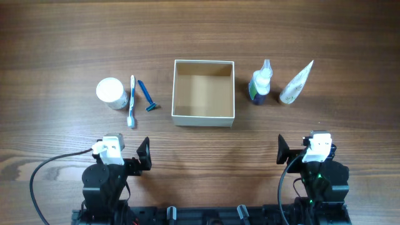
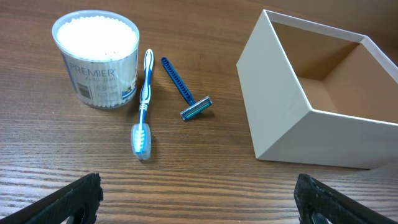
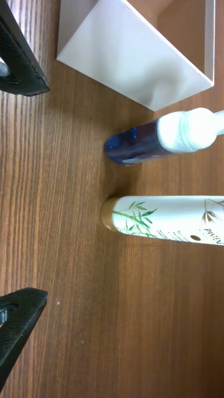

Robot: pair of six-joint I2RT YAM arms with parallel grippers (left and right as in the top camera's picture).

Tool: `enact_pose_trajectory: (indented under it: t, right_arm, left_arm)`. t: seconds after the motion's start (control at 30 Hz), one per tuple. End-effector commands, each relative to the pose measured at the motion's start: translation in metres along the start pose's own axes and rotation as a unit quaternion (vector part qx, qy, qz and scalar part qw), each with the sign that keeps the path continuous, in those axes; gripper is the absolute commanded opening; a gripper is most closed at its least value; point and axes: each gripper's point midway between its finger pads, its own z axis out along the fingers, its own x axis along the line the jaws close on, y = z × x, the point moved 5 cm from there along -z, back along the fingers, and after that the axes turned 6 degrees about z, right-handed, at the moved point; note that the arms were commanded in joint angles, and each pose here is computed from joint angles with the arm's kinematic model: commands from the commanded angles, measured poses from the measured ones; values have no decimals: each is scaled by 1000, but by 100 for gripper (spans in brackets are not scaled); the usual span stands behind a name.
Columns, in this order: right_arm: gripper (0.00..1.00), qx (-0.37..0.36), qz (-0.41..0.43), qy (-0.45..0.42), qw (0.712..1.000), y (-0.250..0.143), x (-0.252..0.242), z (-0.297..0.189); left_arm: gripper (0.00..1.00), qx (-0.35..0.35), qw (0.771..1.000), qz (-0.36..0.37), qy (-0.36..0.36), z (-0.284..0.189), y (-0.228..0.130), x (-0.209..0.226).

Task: Pack container

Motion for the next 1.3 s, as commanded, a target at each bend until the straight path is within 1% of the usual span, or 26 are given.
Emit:
enact_pose_trajectory:
  t: [0.0, 1.27]
  right_arm:
    - [100, 7, 5, 6, 1000, -5, 1, 2]
    - [100, 13, 5, 5, 1000, -8, 1, 2]
  left_arm:
    - [100, -3, 1000, 3, -4, 0, 0, 0]
    - [100, -3, 1000, 3, -4, 0, 0, 0]
